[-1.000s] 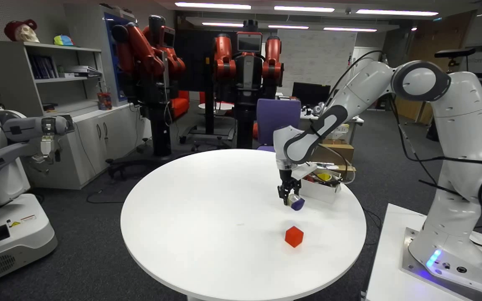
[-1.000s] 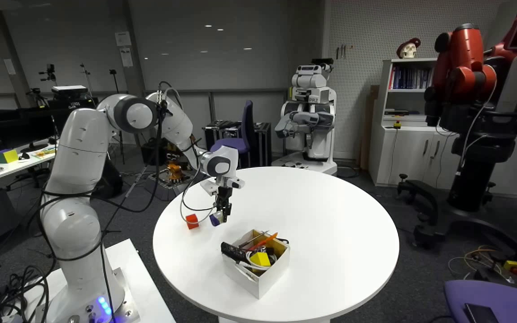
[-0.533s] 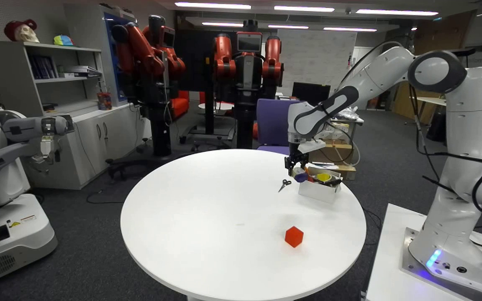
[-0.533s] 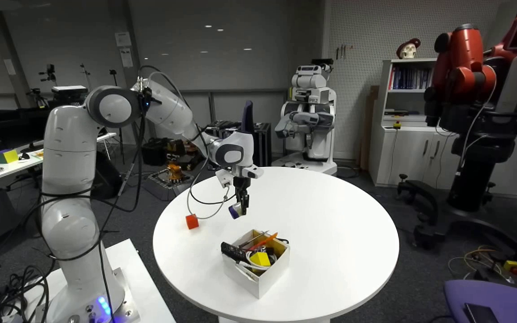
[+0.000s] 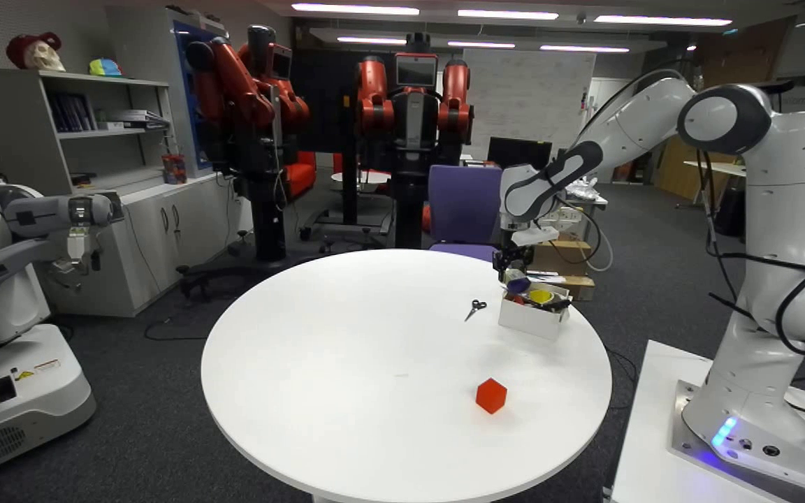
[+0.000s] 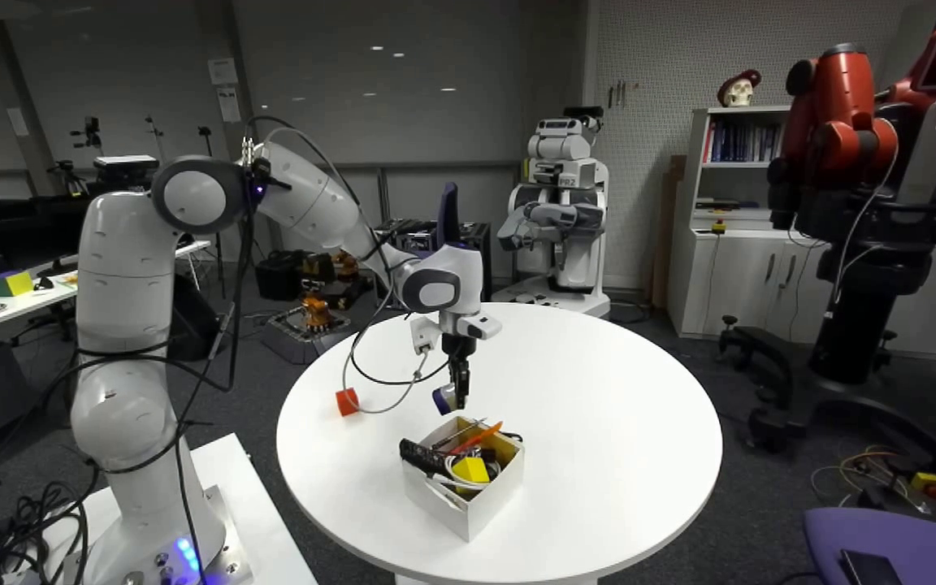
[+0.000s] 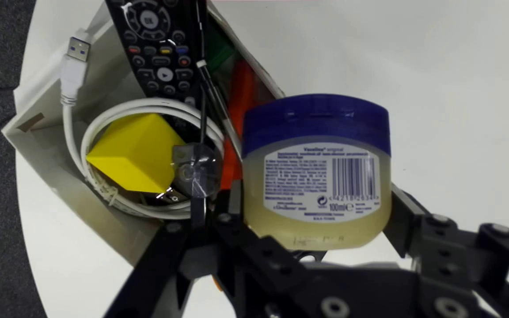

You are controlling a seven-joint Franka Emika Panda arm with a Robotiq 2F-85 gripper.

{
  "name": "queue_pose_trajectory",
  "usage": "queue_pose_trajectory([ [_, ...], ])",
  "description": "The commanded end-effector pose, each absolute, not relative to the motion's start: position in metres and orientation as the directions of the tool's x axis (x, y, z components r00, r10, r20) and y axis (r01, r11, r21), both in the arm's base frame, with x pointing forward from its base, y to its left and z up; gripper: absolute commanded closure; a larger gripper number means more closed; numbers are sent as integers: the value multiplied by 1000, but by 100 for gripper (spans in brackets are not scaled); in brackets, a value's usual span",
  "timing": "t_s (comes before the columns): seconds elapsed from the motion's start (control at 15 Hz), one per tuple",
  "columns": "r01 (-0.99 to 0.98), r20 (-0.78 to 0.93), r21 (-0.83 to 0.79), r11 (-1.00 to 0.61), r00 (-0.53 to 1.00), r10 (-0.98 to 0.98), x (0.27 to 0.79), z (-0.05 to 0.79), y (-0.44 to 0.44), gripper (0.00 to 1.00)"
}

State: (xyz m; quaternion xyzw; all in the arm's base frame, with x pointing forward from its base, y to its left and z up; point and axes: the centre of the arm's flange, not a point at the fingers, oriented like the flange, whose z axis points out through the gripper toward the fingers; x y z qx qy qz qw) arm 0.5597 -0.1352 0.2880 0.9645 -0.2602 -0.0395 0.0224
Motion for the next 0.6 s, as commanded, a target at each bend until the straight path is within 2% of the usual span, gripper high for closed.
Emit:
queue_pose_trajectory([
  [0.0,-519,-79,79,-851,848,-524,562,288,-154,48],
  [0.53,-568,-89,143,-811,809,-582,553,271,-193,48],
])
